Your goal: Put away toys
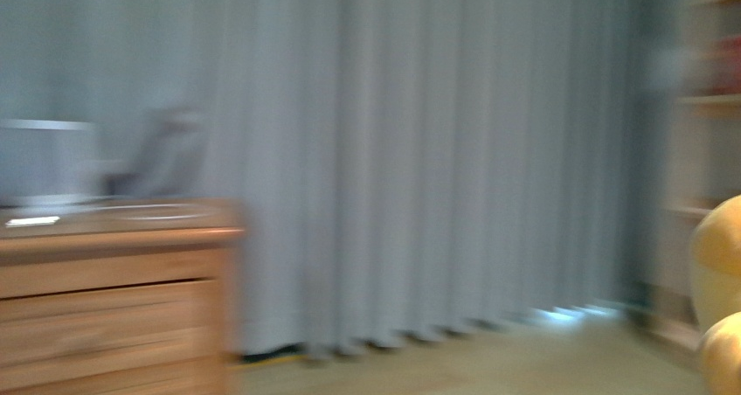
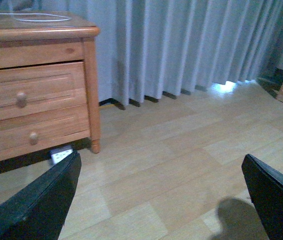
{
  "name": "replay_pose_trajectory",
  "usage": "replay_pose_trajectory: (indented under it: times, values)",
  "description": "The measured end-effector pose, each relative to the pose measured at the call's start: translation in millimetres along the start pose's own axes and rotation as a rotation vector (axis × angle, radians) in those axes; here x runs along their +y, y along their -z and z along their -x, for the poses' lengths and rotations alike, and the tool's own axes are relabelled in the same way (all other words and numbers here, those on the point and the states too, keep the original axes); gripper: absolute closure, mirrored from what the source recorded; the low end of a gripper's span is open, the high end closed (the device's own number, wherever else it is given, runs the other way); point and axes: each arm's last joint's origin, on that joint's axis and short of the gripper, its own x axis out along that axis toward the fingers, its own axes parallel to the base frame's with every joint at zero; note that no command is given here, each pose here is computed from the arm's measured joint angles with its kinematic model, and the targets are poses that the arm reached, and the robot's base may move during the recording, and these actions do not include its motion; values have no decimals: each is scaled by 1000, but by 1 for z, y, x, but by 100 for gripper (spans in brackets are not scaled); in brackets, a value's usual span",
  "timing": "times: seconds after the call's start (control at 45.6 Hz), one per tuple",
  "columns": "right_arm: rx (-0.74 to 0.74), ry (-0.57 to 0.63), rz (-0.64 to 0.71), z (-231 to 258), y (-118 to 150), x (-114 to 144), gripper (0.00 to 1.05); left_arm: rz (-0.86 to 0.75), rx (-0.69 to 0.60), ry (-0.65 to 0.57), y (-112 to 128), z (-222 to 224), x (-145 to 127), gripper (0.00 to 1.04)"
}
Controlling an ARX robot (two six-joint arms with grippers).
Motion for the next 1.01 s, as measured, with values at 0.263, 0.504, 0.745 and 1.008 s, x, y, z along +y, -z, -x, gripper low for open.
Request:
replay_pose_trajectory:
  times: [0.263,0.504,0.745,1.008]
  values:
    - [-1,4,1,0,0,0,96,0,-1,2,0,0,0,6]
    - [0,1,0,0,0,0,96,0,0,0,0,0,0,6]
    - [0,1,1,0,0,0,96,0,0,1,0,0,0,6]
    - [0,-3,0,0,0,0,96,0,0,-1,0,0,0,6]
